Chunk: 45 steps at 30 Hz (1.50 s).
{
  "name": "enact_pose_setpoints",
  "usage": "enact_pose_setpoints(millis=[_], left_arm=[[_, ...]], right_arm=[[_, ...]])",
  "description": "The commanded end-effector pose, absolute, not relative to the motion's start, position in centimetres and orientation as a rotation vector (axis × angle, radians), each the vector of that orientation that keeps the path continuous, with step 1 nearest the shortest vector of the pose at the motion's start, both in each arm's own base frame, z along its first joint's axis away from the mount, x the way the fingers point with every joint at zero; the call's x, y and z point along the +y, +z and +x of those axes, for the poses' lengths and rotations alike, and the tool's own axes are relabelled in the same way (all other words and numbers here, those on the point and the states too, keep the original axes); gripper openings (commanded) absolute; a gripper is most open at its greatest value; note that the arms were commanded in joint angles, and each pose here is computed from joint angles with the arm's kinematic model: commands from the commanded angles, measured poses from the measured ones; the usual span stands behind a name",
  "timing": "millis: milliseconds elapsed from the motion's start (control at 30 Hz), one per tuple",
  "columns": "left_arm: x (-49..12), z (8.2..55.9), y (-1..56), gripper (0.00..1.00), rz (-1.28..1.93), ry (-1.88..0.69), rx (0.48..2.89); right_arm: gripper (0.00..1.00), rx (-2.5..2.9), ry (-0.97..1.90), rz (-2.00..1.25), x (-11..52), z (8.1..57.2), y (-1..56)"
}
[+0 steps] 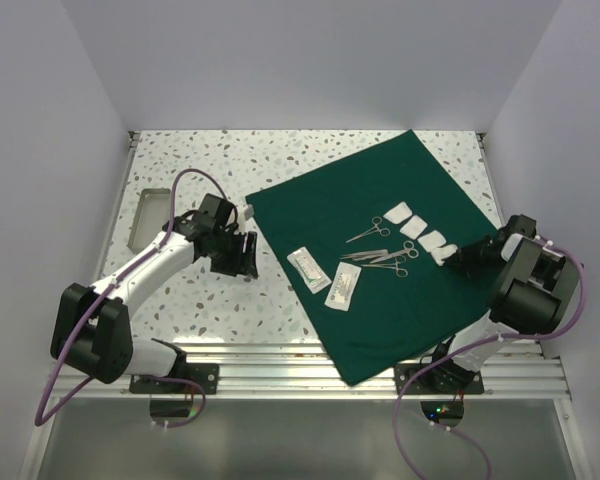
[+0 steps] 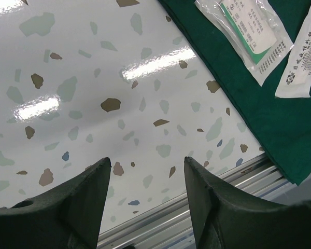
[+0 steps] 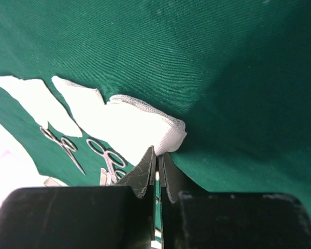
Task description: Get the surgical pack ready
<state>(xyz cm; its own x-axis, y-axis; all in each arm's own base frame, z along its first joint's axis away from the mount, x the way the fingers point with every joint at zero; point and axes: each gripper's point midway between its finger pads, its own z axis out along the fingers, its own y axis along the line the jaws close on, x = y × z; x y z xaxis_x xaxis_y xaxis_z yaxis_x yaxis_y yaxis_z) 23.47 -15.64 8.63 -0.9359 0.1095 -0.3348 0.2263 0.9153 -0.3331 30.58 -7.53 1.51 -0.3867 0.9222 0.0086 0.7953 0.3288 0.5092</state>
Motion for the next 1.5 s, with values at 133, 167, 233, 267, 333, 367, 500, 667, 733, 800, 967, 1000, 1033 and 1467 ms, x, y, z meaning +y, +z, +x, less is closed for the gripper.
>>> enact_pose_setpoints(millis=[133,167,233,267,333,367,500,667,733,800,967,1000,1033,1467], left_arm=[[-16.4,23.9,9.4,0.62,0.285,-0.581,2.702],[-16.4,24.0,9.5,0.62,0.284,-0.584,2.699],[-16.5,23.9,9.4,0.62,0.283,-0.588,2.701],[-16.6,24.1,9.5,0.62,0.287,-0.595,2.695],[-16.7,24.0,9.5,0.62,0.291,-0.6,2.697],[-16.7,24.1,9.5,0.62,0.291,-0.6,2.697],[-16.6,24.0,9.5,0.62,0.292,-0.597,2.698],[-16.6,24.0,9.6,0.62,0.293,-0.593,2.696],[-16.5,24.0,9.6,0.62,0.292,-0.588,2.693],[-16.3,23.9,9.5,0.62,0.29,-0.581,2.698],[-16.1,23.9,9.5,0.62,0.293,-0.559,2.7],[-16.1,23.9,9.5,0.62,0.295,-0.559,2.7],[-16.0,23.9,9.5,0.62,0.297,-0.558,2.701],[-16.0,23.9,9.3,0.62,0.302,-0.553,2.706]], right_arm=[[0.0,2.324,0.592,1.479,-8.2,30.8,5.3],[0.0,2.316,0.6,1.471,-8.2,31.0,6.0],[0.0,2.317,0.615,1.469,-7.6,31.1,7.0],[0.0,2.307,0.622,1.452,-7.5,31.7,7.7],[0.0,2.297,0.646,1.436,-6.8,32.5,8.4],[0.0,2.287,0.656,1.422,-6.7,33.1,9.0],[0.0,2.295,0.659,1.341,-5.9,35.3,10.5],[0.0,2.349,0.667,1.277,-5.4,36.9,9.5],[0.0,2.355,0.655,1.243,-5.7,37.2,9.0],[0.0,2.392,0.697,1.226,-5.2,37.3,7.9],[0.0,2.416,0.69,1.197,-4.9,37.0,6.5],[0.0,2.419,0.691,1.2,-4.8,37.0,6.3],[0.0,2.426,0.691,1.207,-4.7,36.7,6.0],[0.0,2.506,0.657,1.2,-4.6,35.4,3.1]])
